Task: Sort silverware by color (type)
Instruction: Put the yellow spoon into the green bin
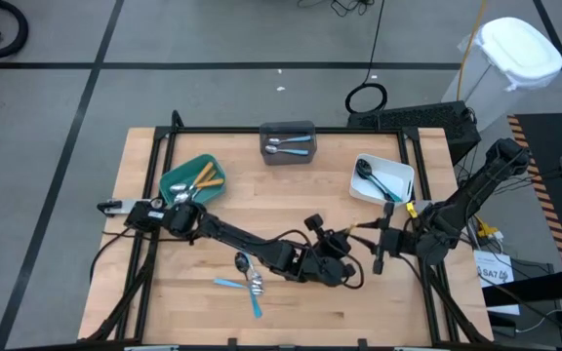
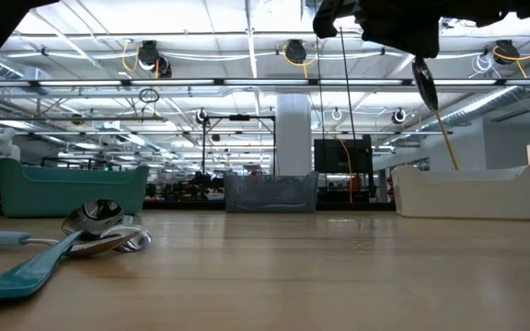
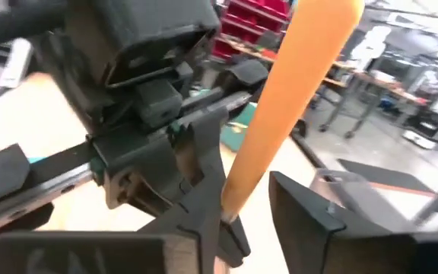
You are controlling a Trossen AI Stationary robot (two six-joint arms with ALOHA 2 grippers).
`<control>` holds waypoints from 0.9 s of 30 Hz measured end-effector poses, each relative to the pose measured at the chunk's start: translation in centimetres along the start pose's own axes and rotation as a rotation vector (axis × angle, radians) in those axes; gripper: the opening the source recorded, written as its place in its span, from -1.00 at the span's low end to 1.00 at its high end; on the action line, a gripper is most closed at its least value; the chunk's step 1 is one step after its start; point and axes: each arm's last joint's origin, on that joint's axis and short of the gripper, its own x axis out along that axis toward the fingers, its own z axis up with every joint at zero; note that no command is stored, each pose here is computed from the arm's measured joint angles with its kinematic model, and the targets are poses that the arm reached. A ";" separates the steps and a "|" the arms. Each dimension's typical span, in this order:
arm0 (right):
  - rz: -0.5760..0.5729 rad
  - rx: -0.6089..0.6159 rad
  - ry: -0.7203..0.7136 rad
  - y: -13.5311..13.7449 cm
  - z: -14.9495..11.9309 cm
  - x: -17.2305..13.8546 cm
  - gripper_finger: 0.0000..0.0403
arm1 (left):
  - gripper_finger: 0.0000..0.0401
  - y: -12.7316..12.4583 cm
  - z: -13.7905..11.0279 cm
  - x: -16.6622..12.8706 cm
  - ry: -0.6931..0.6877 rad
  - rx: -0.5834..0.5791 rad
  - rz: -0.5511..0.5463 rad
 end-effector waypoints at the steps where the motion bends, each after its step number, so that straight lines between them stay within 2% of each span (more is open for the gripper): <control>1: 0.020 0.002 0.000 0.1 0.0 0.0 -0.44 | -0.94 -0.1 -0.1 -0.1 0.010 0.006 -0.014; 6: 0.079 0.013 0.001 0.2 -0.1 0.0 -0.35 | -0.93 -0.6 -0.7 -0.4 0.074 0.043 -0.182; 8: 0.125 0.023 -0.007 0.3 0.0 -0.1 -0.34 | -0.93 -0.7 -1.0 -0.3 0.116 0.067 -0.275; 11: 0.220 0.039 -0.024 0.3 0.3 -0.3 -0.34 | -0.93 -0.6 -1.6 -0.3 0.176 0.090 -0.335; 18: 0.295 0.108 -0.021 -0.3 0.4 -0.8 -0.43 | -0.92 -0.5 -2.4 -0.4 0.260 0.106 -0.372; 21: 0.296 0.139 0.005 -0.5 0.2 -1.0 -0.56 | -0.92 -0.5 -2.6 -0.5 0.278 0.101 -0.368; 25: 0.301 0.179 0.027 -0.9 0.0 -1.2 -0.83 | -0.92 -0.5 -2.6 -0.5 0.281 0.100 -0.367; 27: 0.306 0.185 0.034 -1.0 0.0 -1.3 -0.88 | -0.91 -0.4 -2.6 -0.4 0.279 0.097 -0.366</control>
